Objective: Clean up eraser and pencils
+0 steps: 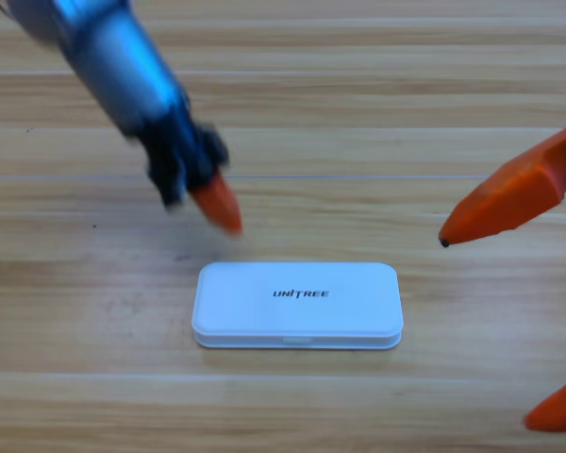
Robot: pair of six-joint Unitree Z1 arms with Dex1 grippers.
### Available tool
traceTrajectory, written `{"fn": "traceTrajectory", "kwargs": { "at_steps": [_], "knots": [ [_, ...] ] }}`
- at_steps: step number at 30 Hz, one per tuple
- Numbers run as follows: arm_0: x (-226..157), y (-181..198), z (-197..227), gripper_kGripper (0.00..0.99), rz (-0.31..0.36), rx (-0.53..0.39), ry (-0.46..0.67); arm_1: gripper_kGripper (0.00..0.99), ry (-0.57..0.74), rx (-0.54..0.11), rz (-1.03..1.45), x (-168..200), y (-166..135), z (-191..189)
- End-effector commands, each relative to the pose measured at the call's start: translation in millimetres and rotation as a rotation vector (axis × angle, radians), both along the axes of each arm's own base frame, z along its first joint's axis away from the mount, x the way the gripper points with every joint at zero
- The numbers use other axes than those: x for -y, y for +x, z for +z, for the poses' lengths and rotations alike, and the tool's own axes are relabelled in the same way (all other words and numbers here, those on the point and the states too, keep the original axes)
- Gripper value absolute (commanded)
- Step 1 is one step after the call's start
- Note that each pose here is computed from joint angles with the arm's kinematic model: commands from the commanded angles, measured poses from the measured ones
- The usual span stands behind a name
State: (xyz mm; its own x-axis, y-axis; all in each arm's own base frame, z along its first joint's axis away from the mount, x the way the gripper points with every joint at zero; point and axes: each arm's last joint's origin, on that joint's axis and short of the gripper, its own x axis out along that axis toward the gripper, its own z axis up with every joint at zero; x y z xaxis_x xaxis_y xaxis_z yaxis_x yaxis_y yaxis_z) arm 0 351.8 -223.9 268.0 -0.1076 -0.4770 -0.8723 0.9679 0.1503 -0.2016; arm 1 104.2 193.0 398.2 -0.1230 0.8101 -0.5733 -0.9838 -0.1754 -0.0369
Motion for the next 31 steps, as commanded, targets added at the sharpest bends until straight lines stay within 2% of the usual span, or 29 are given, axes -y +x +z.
{"fn": "traceTrajectory", "kwargs": {
  "at_steps": [1, 2, 5, 9, 11, 14, 17, 23, 27, 31],
  "knots": [
    [-26, -90, 156, 0.989, 0.074, 0.278, -0.151, 0.933, 0.009, -0.008, -0.026, 2, 5, -5],
    [-29, -106, 171, 0.99, 0.093, 0.29, -0.181, 0.933, 0.008, -0.009, -0.026, 2, 4, -6],
    [-29, -155, 191, 0.99, 0.073, 0.281, -0.236, 0.933, 0.007, -0.01, -0.026, 2, 5, -6],
    [-22, -207, 180, 0.99, -0.042, 0.313, -0.171, 0.933, 0.007, -0.01, -0.026, 2, 5, -6],
    [-17, -227, 171, 0.99, -0.102, 0.3, -0.146, 0.933, 0.007, -0.01, -0.026, 2, 5, -6],
    [-14, -247, 154, 0.99, -0.155, 0.283, -0.141, 0.933, 0.006, -0.011, -0.026, 2, 5, -6],
    [-16, -257, 137, 0.99, -0.177, 0.316, -0.146, 0.933, 0.004, -0.012, -0.026, 1, 5, -7],
    [-22, -259, 130, 0.99, -0.176, 0.351, -0.166, 0.933, 0.004, -0.012, -0.026, 1, 6, -7],
    [-19, -257, 126, 0.99, -0.15, 0.344, -0.149, 0.933, 0.003, -0.013, -0.026, 1, 6, -7],
    [-14, -252, 131, 0.99, -0.119, 0.38, -0.159, 0.933, 0.003, -0.013, -0.026, 1, 6, -7]
  ]
}}
